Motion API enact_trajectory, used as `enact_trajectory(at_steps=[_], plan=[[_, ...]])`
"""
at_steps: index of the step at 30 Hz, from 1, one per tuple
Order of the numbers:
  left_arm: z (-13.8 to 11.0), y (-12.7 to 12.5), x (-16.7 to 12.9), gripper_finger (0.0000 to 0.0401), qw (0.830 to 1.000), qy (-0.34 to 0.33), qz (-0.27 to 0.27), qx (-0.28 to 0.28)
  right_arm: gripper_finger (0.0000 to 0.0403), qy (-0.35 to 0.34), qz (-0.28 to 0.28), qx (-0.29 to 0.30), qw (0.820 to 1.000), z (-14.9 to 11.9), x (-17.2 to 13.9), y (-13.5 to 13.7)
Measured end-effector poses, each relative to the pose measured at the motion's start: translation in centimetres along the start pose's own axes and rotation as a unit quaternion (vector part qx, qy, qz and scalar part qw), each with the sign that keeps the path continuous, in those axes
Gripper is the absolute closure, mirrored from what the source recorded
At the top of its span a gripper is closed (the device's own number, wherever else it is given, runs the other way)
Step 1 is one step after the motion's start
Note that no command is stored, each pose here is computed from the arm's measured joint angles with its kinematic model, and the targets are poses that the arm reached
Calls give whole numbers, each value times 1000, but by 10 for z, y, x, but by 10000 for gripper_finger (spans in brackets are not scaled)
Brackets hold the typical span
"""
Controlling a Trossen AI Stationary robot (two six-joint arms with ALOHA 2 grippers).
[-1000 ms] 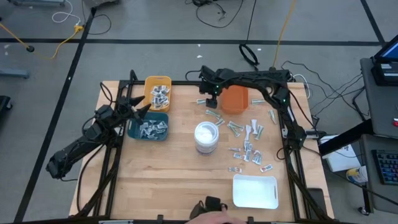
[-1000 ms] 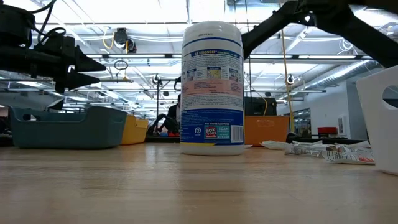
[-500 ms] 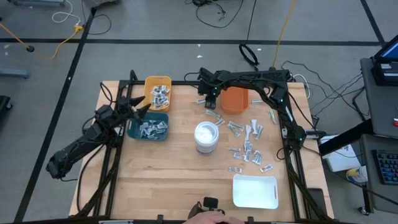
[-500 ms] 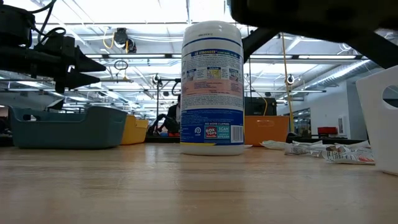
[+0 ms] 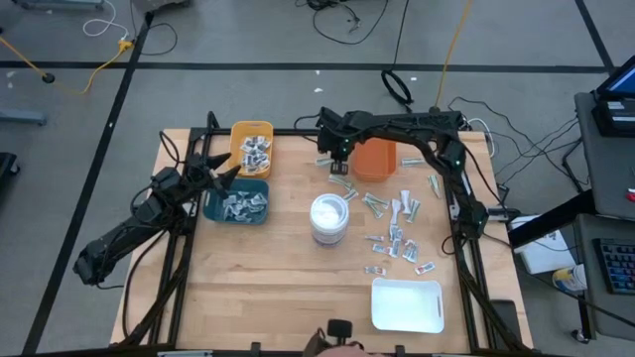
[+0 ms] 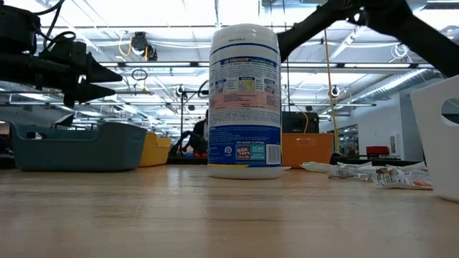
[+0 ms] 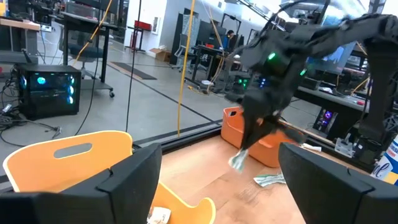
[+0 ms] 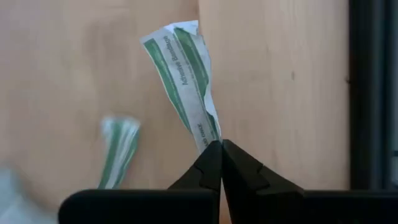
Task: Pick & Place First Aid Supplies
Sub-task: Put the green bandage into the white bin
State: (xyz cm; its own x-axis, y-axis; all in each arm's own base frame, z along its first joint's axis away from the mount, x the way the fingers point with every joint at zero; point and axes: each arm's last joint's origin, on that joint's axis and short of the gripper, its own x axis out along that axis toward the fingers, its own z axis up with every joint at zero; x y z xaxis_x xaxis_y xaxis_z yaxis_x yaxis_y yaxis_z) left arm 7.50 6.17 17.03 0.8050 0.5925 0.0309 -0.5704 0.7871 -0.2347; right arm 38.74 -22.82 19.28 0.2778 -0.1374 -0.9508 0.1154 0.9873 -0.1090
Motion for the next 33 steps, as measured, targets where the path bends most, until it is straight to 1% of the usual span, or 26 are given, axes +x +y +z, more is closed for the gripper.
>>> enact_trajectory(at_steps=[5, 7, 11, 15, 17, 20, 23, 26, 27, 29, 33], plan=[[0, 0, 0, 75, 1000, -1, 0, 0, 402, -18, -9, -1, 1000, -1, -44, 6], [0, 0, 0, 79, 1000, -1, 0, 0, 402, -21, -24, 12, 999, -1, -60, 10], [0, 0, 0, 89, 1000, -1, -1, 0, 402, -8, -39, 56, 998, -8, -87, 19], [0, 0, 0, 95, 1000, -1, -1, 0, 402, 22, -51, 143, 988, -18, -104, 24], [0, 0, 0, 96, 1000, -1, -1, 0, 403, 40, -52, 197, 978, -23, -108, 28], [0, 0, 0, 90, 1000, -1, -1, 0, 403, 64, -52, 273, 958, -30, -115, 31], [0, 0, 0, 83, 1000, -1, 0, 0, 403, 86, -55, 341, 934, -37, -120, 37], [0, 0, 0, 76, 1000, -1, 0, 0, 403, 85, -61, 411, 905, -47, -125, 46], [0, 0, 0, 74, 1000, -1, -1, 0, 403, 84, -63, 432, 896, -53, -128, 51], [0, 0, 0, 71, 1000, -2, 0, 0, 403, 83, -63, 461, 881, -66, -131, 64], [0, 0, 0, 73, 1000, -2, -1, 0, 403, 73, -59, 502, 860, -92, -133, 103]])
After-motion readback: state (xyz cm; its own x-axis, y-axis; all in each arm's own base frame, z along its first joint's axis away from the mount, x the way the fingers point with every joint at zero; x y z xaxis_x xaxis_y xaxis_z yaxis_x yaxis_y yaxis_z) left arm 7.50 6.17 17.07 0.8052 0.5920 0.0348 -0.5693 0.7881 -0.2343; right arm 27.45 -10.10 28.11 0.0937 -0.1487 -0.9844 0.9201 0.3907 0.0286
